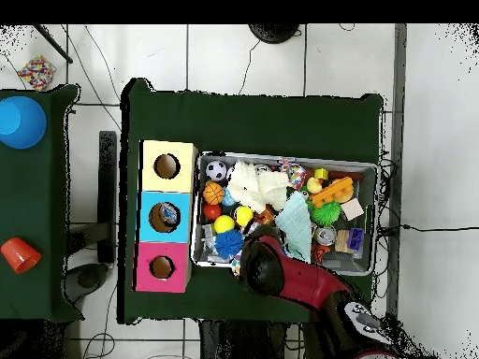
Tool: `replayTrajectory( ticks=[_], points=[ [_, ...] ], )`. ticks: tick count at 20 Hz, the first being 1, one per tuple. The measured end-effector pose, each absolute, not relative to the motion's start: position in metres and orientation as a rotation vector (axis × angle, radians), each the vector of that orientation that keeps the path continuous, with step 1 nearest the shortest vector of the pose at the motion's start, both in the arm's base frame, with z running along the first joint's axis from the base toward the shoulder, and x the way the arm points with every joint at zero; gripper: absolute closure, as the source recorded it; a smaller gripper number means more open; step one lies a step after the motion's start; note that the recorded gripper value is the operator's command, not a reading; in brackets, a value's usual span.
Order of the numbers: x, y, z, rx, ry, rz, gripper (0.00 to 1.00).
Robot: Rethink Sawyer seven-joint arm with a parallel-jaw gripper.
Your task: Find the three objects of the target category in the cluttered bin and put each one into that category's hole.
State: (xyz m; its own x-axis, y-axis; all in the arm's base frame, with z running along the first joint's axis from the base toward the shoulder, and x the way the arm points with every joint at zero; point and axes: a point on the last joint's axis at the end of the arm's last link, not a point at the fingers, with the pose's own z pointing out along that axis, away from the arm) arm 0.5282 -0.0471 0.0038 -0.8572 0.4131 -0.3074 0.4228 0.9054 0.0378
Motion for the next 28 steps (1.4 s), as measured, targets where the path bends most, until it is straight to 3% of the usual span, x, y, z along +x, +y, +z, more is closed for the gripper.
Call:
replayTrajectory(
  ticks=[14, 28],
  points=[
    [0.531, -0.041, 0.01, 0.599, 2.755, -0.043, 0.0],
    [0.53, -0.032, 0.067, 0.604, 2.841, -0.027, 0.0]
  ],
)
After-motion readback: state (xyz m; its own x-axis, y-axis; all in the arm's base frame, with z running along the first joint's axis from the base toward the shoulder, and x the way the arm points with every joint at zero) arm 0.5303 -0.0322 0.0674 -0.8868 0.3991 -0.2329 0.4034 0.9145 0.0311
